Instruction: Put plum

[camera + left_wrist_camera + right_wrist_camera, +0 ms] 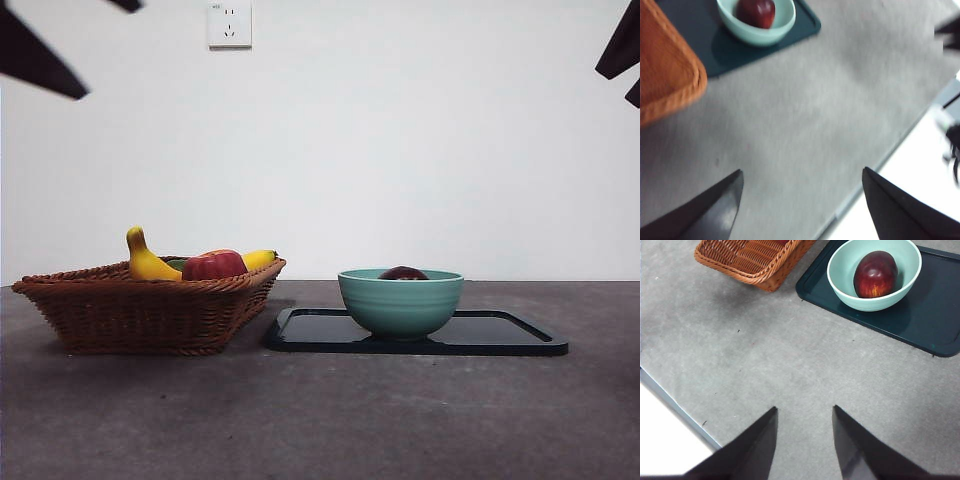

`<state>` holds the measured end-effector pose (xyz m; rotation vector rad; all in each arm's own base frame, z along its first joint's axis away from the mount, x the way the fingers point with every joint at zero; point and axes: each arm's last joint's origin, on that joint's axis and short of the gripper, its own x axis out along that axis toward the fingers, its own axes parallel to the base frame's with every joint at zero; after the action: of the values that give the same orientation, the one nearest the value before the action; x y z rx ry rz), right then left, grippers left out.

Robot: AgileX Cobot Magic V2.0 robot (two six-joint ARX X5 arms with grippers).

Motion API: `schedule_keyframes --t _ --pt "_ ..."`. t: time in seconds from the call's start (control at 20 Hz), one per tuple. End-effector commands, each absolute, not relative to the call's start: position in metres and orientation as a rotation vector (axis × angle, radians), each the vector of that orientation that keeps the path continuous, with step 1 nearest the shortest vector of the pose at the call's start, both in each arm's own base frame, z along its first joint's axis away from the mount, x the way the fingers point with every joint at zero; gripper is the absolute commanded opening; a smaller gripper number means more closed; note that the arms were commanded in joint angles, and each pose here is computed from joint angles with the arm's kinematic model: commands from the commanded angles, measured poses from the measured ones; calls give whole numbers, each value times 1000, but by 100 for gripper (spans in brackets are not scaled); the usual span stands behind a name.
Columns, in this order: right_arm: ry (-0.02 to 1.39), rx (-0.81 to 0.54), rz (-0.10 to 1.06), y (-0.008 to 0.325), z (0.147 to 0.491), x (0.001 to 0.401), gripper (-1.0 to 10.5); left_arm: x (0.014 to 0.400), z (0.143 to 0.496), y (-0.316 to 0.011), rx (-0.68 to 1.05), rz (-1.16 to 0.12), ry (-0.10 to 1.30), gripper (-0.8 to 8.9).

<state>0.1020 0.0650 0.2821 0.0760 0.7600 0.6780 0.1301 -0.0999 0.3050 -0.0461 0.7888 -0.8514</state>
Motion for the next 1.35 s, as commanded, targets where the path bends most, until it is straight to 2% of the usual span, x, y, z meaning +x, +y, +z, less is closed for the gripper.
schedule_keyframes --t 0.05,0.4,0.6,0.95,1.35 --pt "760 85 685 66 284 103 176 148 320 -115 -89 -855 780 374" --pt "761 85 685 66 284 103 176 233 345 -173 -76 -831 827 373" --pt "760 85 685 66 284 103 176 284 344 -208 -69 -815 847 372" --pt "765 84 684 66 283 102 176 346 306 -263 -38 -801 906 371" --pt "783 81 679 66 282 101 176 367 253 -305 108 -780 936 371"
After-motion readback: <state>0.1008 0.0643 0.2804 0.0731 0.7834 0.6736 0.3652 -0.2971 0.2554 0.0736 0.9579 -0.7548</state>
